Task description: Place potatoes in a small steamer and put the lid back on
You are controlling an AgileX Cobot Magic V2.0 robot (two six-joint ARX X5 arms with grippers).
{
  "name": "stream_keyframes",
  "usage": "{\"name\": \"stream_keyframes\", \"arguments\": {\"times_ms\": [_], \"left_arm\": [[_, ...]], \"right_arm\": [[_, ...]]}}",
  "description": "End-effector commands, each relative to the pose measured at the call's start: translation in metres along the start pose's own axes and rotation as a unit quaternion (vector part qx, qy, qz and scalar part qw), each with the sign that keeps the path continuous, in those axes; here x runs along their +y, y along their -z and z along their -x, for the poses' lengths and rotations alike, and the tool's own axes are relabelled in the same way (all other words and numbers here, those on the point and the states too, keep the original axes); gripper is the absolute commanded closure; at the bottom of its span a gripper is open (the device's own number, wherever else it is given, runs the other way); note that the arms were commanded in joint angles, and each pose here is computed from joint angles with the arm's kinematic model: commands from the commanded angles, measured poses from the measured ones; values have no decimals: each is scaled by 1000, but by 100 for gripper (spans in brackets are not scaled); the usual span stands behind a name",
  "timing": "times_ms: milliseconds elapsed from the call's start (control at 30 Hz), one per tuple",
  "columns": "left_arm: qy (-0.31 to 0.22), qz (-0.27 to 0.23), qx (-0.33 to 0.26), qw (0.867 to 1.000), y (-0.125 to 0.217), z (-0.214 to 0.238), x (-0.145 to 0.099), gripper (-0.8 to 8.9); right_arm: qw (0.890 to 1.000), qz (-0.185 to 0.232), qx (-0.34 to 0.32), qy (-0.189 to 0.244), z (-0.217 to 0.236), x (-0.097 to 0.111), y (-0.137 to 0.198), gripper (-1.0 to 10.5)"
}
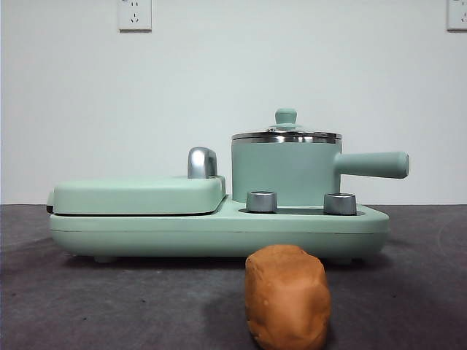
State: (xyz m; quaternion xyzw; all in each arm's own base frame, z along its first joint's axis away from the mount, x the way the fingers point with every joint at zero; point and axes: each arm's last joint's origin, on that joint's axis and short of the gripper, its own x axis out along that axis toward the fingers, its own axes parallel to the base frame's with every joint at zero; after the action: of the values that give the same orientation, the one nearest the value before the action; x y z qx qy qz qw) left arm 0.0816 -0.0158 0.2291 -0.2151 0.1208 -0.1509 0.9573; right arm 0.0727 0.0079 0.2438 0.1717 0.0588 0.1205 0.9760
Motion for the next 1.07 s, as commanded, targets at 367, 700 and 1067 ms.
{"name": "stream_keyframes", "arguments": {"times_ms": [367,700,1067], "left_arm": [[85,-54,85,991,-79,-15,-41,805],[171,-56,148,973,-111,-47,-53,633],[193,-64,188,961,-115,-75,-61,405]], "right_arm": [[988,32,113,-104,3,32,-68,927],[972,40,176,-153,-12,40,-93,897],[971,35,184,-150,-17,39,-93,430]]}}
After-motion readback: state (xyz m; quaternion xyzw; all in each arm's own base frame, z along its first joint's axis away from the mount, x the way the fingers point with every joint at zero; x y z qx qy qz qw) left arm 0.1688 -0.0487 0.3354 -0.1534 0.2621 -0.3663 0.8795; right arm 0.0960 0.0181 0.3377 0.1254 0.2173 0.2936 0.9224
